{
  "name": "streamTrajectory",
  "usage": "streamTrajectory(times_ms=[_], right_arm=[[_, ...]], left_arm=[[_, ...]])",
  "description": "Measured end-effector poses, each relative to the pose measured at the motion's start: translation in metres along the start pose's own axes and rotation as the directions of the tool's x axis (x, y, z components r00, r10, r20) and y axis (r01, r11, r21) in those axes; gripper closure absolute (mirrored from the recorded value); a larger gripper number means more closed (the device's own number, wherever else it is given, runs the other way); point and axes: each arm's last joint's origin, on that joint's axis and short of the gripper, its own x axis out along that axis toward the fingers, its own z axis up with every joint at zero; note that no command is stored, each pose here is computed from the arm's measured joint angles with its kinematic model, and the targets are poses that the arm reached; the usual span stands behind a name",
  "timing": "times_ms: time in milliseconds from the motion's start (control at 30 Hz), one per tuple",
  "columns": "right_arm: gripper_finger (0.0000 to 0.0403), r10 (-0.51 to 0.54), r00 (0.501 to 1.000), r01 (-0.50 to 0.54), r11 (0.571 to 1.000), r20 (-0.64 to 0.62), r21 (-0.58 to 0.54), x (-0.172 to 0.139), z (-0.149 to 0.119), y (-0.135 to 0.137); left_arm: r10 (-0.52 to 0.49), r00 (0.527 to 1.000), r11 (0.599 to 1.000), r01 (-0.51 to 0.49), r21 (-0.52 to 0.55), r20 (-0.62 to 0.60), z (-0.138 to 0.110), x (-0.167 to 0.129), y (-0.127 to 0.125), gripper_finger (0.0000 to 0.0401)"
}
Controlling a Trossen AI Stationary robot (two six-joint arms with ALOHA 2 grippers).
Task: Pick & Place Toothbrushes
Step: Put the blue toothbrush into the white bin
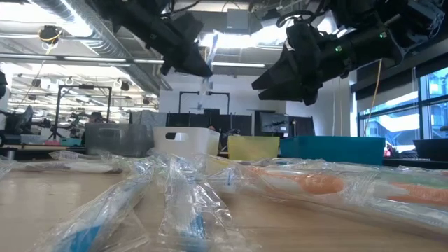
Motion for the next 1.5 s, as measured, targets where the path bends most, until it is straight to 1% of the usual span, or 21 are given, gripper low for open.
streamTrajectory(times_ms=[167, 267, 400, 567, 733, 867, 967, 1100, 1333, 1500], right_arm=[[0.0182, -0.003, 1.000, 0.003, 1.000, -0.001, -0.001, 0.000, 0.000, 0.000], [0.0192, -0.003, 1.000, 0.003, 1.000, -0.002, -0.001, 0.000, 0.000, 0.000], [0.0203, -0.004, 1.000, 0.004, 1.000, -0.005, -0.003, 0.000, -0.001, 0.000], [0.0214, -0.004, 1.000, 0.004, 1.000, -0.005, -0.003, 0.000, -0.001, 0.000], [0.0223, -0.004, 1.000, 0.004, 1.000, -0.005, -0.004, 0.000, 0.000, 0.000], [0.0228, -0.004, 1.000, 0.004, 1.000, -0.005, -0.005, 0.000, 0.000, 0.000], [0.0232, -0.004, 1.000, 0.004, 1.000, -0.005, -0.006, 0.000, -0.001, 0.000], [0.0237, -0.005, 1.000, 0.005, 1.000, -0.008, -0.007, 0.000, -0.001, 0.000], [0.0243, -0.006, 1.000, 0.006, 1.000, -0.012, -0.027, 0.000, -0.001, 0.000], [0.0241, -0.006, 1.000, 0.005, 0.999, -0.012, -0.033, 0.000, -0.001, 0.000]], left_arm=[[0.076, 0.995, 0.997, -0.077, -0.015, -0.072, 0.016, 0.001, 0.023, 0.0382], [0.113, 0.990, 0.993, -0.116, -0.034, -0.085, 0.026, -0.001, 0.036, 0.0382], [0.170, 0.975, 0.980, -0.182, -0.082, -0.140, 0.034, -0.004, 0.055, 0.0382], [0.191, 0.967, 0.970, -0.212, -0.121, -0.169, 0.044, -0.009, 0.072, 0.0382], [0.184, 0.967, 0.962, -0.214, -0.171, -0.178, 0.053, -0.010, 0.083, 0.0382], [0.200, 0.953, 0.953, -0.243, -0.179, -0.227, 0.057, 0.003, 0.089, 0.0382], [0.202, 0.935, 0.953, -0.256, -0.160, -0.290, 0.056, 0.017, 0.093, 0.0382], [0.163, 0.926, 0.958, -0.232, -0.171, -0.340, 0.055, 0.037, 0.097, 0.0382], [0.116, 0.899, 0.957, -0.214, -0.194, -0.422, 0.045, 0.068, 0.100, 0.0382], [0.115, 0.869, 0.949, -0.240, -0.206, -0.482, 0.037, 0.084, 0.102, 0.0382]])
